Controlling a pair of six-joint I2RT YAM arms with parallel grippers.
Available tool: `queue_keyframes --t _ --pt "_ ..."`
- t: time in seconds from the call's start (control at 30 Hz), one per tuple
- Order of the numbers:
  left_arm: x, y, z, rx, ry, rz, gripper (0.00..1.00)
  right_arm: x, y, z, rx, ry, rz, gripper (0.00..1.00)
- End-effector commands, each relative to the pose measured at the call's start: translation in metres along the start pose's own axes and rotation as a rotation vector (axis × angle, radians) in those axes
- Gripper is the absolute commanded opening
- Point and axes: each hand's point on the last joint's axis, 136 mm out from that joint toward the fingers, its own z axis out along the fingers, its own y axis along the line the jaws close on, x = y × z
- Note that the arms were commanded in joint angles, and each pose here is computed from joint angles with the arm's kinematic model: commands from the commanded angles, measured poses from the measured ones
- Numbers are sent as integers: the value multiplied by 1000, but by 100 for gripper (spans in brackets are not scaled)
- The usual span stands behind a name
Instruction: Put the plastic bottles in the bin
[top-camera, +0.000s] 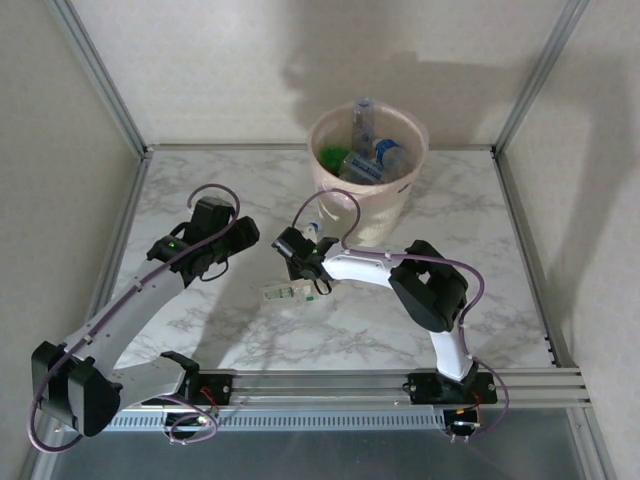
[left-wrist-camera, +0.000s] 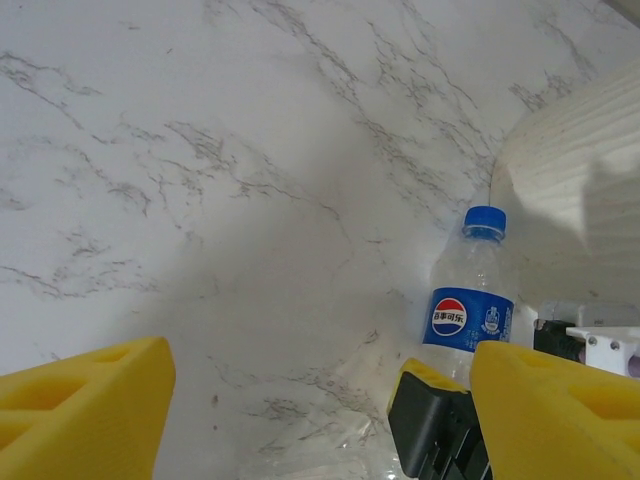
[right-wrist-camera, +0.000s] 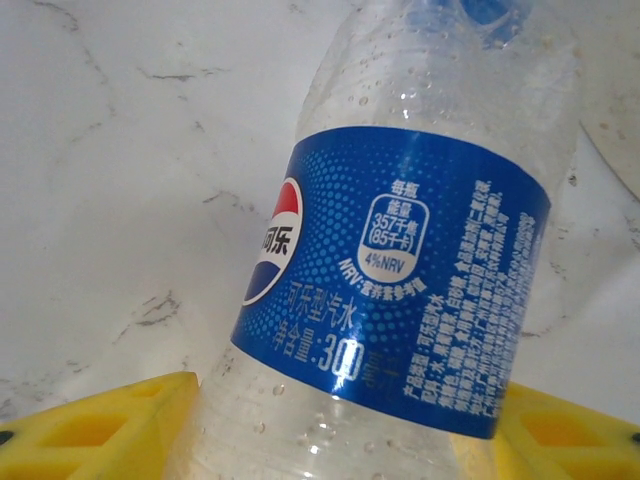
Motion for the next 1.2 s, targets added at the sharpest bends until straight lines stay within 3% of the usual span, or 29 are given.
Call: queue_keyframes --t 0.0,0.37,0.47,0.6,0.77,0.9,1.0,1.17 --pt "-9 2 0 -15 -31 2 77 -28 15 -42 -78 -63 -5 44" --pt "-34 5 -23 -20 -133 -23 78 -116 18 -209 -242 -324 10 42" --pt "-31 9 -22 -29 -126 -23 78 -152 -1 -252 -235 -428 31 42" --pt "-17 6 -14 2 -68 -9 78 -208 -58 -287 -181 -543 93 41" --pt "12 12 3 -12 31 33 74 -264 -154 -302 -89 -645 204 41" --pt "18 14 1 -10 32 35 75 -291 -215 -289 -53 -663 279 40" --pt "18 17 -2 -22 25 35 75 -302 -248 -265 -56 -639 321 39" --pt "17 21 -3 -40 21 42 75 -311 -266 -228 -81 -586 311 38"
